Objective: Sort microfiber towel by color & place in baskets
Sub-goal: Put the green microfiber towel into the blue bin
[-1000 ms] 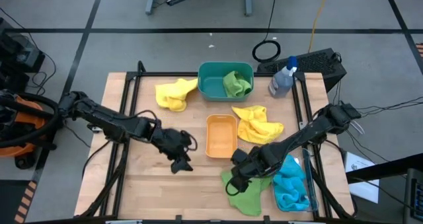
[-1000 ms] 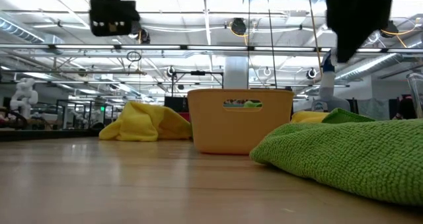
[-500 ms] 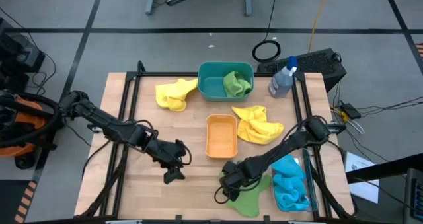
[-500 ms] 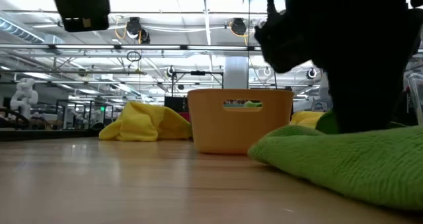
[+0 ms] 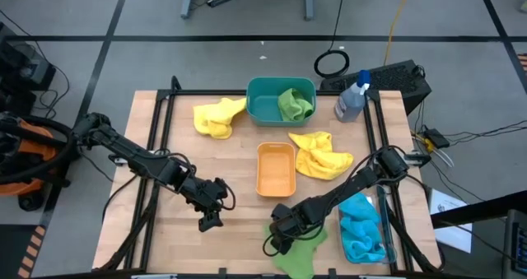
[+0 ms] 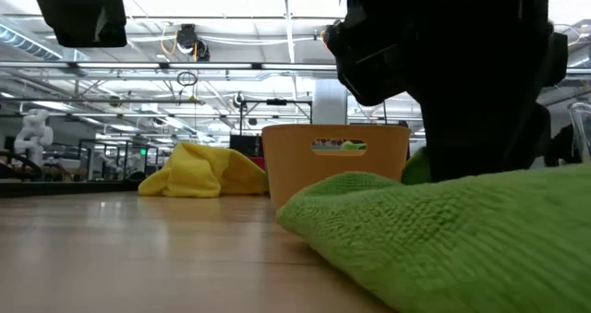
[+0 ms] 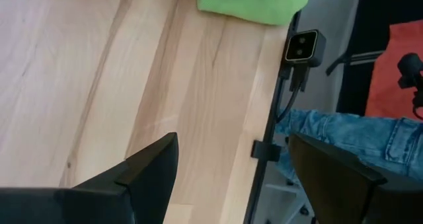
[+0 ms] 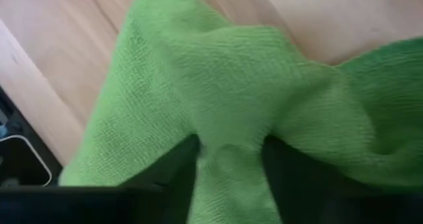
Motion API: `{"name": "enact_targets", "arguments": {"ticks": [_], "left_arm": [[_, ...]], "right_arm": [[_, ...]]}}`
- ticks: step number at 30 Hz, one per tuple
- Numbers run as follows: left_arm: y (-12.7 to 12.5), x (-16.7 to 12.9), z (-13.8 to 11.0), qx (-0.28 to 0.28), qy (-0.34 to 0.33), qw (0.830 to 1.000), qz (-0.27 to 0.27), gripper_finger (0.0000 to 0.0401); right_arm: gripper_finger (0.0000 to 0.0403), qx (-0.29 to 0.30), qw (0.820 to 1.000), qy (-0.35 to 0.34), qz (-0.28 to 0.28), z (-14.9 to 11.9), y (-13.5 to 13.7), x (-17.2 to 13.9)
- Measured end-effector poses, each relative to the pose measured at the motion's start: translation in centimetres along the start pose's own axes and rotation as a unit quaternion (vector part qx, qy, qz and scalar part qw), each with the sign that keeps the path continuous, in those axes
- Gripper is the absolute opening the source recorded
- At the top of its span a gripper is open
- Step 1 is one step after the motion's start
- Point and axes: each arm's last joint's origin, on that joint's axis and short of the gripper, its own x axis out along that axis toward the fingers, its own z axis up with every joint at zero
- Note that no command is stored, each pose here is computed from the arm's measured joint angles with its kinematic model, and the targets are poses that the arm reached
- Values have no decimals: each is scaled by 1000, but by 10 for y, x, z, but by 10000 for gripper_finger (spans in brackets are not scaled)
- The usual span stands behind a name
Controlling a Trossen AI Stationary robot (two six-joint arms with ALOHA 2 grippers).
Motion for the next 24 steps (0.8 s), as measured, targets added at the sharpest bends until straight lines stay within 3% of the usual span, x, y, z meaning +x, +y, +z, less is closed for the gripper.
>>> {"name": "enact_targets", "arguments": {"ticks": [5, 7, 12, 16, 24], "left_arm": [[0, 0, 0, 1, -6, 1000, 5, 293], [0, 0, 0, 1, -8, 1000, 6, 293], [1, 0, 1, 4, -18, 1000, 13, 293], [1, 0, 3, 10, -47, 998, 32, 293], [-5, -1, 9, 24, -84, 996, 3, 293]], "right_arm": [[34, 5, 1000, -2, 11, 2, 1, 1], [11, 3, 1000, -6, 20, 2, 3, -4], [9, 24, 999, -6, 23, -1, 2, -25], [4, 66, 993, -44, 85, -1, 12, -72], [2, 111, 952, -191, 213, 0, 15, -169]]}}
